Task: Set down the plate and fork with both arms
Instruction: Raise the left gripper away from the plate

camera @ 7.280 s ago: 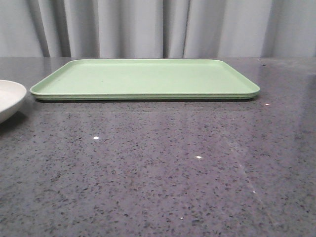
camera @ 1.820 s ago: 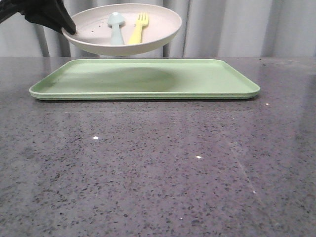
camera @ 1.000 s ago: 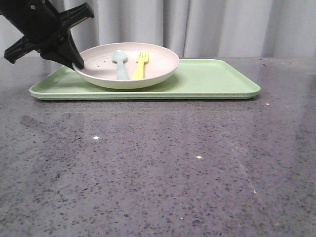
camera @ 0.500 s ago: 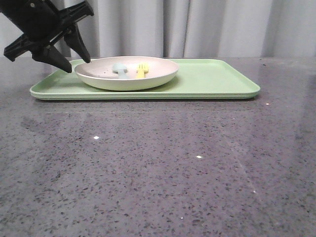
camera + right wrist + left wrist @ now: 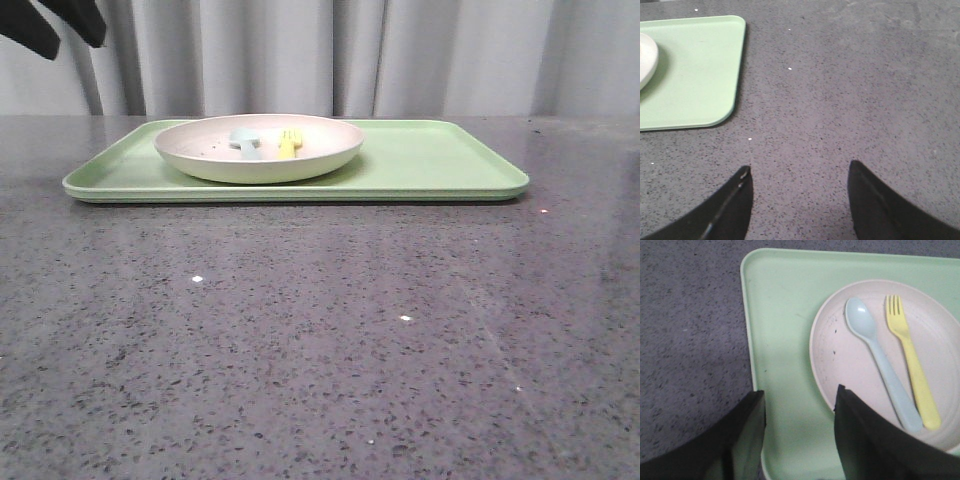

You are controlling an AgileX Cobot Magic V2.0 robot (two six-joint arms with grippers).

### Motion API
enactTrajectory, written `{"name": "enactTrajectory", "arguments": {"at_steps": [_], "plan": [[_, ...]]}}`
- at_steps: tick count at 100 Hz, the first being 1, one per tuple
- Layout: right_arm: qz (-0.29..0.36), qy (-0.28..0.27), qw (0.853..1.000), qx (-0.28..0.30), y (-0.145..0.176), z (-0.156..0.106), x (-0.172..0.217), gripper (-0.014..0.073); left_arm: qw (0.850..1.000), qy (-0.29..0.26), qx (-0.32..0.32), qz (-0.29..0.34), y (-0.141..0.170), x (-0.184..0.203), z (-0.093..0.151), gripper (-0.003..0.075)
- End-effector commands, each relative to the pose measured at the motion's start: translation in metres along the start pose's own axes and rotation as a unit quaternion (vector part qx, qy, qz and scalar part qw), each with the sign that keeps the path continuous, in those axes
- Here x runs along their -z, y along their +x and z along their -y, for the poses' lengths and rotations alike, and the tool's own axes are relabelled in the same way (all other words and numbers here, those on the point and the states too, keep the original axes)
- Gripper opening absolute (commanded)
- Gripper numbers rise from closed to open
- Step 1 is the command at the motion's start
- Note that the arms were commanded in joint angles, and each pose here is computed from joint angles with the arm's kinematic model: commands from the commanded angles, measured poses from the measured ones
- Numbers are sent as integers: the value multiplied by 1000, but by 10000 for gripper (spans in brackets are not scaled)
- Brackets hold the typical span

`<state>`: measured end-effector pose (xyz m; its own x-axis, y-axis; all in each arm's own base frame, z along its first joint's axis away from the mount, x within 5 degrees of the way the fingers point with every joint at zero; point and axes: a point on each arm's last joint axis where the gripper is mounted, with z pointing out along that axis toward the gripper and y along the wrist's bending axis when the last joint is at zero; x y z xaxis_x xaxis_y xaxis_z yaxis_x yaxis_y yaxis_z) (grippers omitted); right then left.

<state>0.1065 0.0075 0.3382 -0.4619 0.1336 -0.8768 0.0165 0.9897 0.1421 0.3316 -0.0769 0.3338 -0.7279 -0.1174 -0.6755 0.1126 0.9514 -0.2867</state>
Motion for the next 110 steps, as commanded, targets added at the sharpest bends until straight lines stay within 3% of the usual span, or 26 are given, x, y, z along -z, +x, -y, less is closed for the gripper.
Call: {"name": "enactTrajectory", "arguments": {"at_steps": [1, 50, 76, 110], "plan": [[35, -14, 999, 10, -20, -6, 2, 435, 998, 8, -10, 69, -1, 39, 6, 312], [-34, -72, 995, 54, -74, -48, -35, 435, 991, -2, -43, 126, 78, 120, -6, 312], [-57, -113, 989, 81, -109, -91, -67, 435, 987, 3, -50, 154, 106, 145, -10, 312], [-98, -142, 979, 110, -144, -154, -120, 435, 987, 0, -54, 149, 116, 151, -12, 312]]}}
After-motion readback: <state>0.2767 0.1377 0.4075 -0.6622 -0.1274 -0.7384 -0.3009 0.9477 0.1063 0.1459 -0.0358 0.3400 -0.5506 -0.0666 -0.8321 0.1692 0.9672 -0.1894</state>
